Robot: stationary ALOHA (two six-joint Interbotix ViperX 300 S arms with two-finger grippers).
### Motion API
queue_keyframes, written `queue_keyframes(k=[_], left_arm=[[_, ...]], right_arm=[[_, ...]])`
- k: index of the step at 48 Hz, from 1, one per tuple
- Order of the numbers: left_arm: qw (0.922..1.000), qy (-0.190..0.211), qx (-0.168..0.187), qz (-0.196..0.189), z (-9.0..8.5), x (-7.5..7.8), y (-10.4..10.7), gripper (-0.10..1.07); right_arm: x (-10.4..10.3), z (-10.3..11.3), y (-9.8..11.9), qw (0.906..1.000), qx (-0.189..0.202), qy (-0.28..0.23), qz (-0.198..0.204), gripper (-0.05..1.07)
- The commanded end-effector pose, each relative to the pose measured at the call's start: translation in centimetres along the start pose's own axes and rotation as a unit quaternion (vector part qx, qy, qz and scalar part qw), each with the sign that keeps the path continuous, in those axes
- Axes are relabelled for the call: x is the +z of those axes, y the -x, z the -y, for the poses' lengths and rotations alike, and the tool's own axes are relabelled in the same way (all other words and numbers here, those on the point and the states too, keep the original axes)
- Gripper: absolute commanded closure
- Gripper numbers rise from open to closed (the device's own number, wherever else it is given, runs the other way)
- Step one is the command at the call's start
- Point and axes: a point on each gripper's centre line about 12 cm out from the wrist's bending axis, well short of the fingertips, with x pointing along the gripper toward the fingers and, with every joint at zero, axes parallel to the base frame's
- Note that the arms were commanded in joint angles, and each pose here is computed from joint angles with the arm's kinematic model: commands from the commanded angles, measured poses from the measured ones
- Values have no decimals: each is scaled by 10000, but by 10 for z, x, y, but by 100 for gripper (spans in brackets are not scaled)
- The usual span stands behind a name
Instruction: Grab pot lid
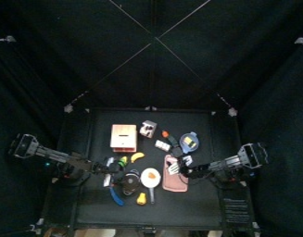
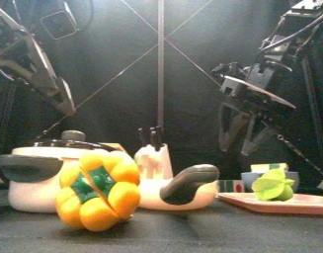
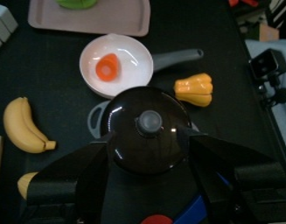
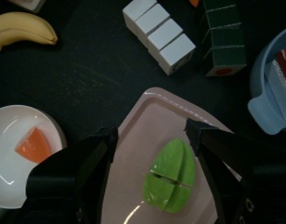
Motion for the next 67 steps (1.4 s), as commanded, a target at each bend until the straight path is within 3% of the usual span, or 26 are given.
queue_keyframes(k=[1,23,46,67], left_arm=[[9999,-67,-83,3,7,9,-10,6],[9980,-446,-64,-452,12,9,-47,6],[9969,-555,-19,-551,9,6,-52,17],[9960,-532,21,-717,7,0,-61,17]], right_arm=[[7,0,7,9998,112,-131,42,8],[2,4,5,9999,46,-154,-21,8],[-2,4,1,9999,67,-127,-97,8],[-2,4,1,9999,76,-121,-94,8]])
